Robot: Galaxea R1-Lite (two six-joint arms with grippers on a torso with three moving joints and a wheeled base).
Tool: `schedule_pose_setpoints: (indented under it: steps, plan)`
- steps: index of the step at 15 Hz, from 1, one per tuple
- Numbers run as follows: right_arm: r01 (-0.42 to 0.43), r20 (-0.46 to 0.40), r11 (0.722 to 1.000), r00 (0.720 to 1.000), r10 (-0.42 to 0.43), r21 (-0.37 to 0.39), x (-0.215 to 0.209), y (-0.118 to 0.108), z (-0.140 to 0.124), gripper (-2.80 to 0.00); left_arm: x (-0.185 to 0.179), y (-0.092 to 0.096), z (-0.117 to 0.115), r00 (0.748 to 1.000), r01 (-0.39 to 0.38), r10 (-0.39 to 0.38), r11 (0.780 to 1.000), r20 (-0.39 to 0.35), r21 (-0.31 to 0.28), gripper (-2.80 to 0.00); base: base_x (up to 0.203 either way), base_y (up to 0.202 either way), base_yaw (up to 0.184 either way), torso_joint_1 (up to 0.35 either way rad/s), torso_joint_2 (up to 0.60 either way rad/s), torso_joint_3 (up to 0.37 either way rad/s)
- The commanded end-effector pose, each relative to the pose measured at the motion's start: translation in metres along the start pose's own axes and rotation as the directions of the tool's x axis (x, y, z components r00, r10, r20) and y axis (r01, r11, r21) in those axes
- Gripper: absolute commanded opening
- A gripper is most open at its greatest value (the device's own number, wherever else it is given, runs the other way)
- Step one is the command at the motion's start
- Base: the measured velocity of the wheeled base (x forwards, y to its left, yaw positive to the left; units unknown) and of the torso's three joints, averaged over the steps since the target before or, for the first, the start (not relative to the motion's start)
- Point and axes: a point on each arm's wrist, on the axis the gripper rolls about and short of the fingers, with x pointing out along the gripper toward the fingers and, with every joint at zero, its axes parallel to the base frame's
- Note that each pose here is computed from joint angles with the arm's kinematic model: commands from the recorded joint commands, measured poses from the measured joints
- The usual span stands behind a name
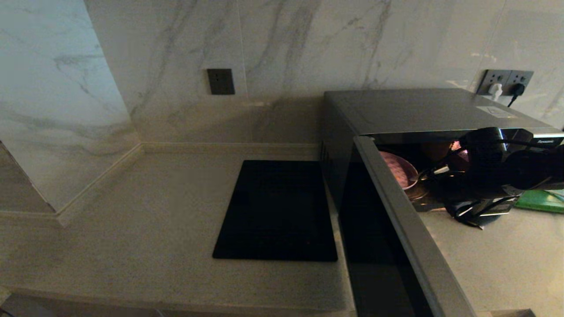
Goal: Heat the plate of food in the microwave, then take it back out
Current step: Take the plate out of the microwave
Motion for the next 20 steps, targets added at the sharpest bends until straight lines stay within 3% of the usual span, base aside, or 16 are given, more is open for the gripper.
schedule_pose_setpoints:
  steps: [1, 4, 7, 11, 15, 17, 20]
  plan:
    - [-0.013, -0.037, 1.0, 0.999, 0.013, -0.01, -0.002, -0.001, -0.002, 0.0, 0.0, 0.0, 0.0, 1.0, -0.002, 0.002, 1.0, 0.0, -0.001, -2.8, 0.0, 0.0, 0.0, 0.0, 0.0, 0.0]
    - [-0.055, -0.107, 0.998, 0.993, 0.051, -0.033, -0.001, 0.001, -0.003, 0.0, 0.0, 0.0, 0.0, 1.0, -0.002, 0.002, 1.0, -0.001, -0.001, -2.8, 0.0, 0.0, 0.0, 0.0, 0.0, 0.0]
    - [-0.062, -0.099, 0.993, 0.994, 0.052, -0.101, -0.006, 0.003, -0.004, 0.0, 0.0, 0.0, 0.0, 1.0, -0.002, 0.002, 1.0, 0.001, -0.001, -2.8, 0.0, 0.0, 0.0, 0.0, 0.0, 0.0]
    - [-0.047, -0.101, 0.992, 0.994, 0.035, -0.118, -0.024, 0.005, -0.006, 0.0, 0.0, 0.0, 0.0, 1.0, -0.002, 0.002, 1.0, -0.001, -0.001, -2.8, 0.0, 0.0, 0.0, 0.0, 0.0, 0.0]
    - [0.029, -0.058, 0.992, 0.998, -0.036, -0.126, -0.013, 0.0, -0.011, 0.0, 0.0, 0.0, 0.0, 1.0, -0.002, 0.002, 1.0, 0.0, -0.001, -2.8, 0.0, 0.0, 0.0, 0.0, 0.0, 0.0]
    - [0.051, -0.075, 0.99, 0.995, -0.061, -0.129, 0.002, 0.001, -0.021, 0.0, 0.0, 0.0, 0.0, 1.0, -0.002, 0.002, 1.0, 0.0, -0.001, -2.8, 0.0, 0.0, 0.0, 0.0, 0.0, 0.0]
    - [0.021, -0.049, 1.0, 0.999, -0.02, 0.004, 0.003, 0.012, -0.018, 0.0, 0.0, 0.0, 0.0, 1.0, -0.002, 0.002, 1.0, 0.0, -0.001, -2.8, 0.0, 0.0, 0.0, 0.0, 0.0, 0.0]
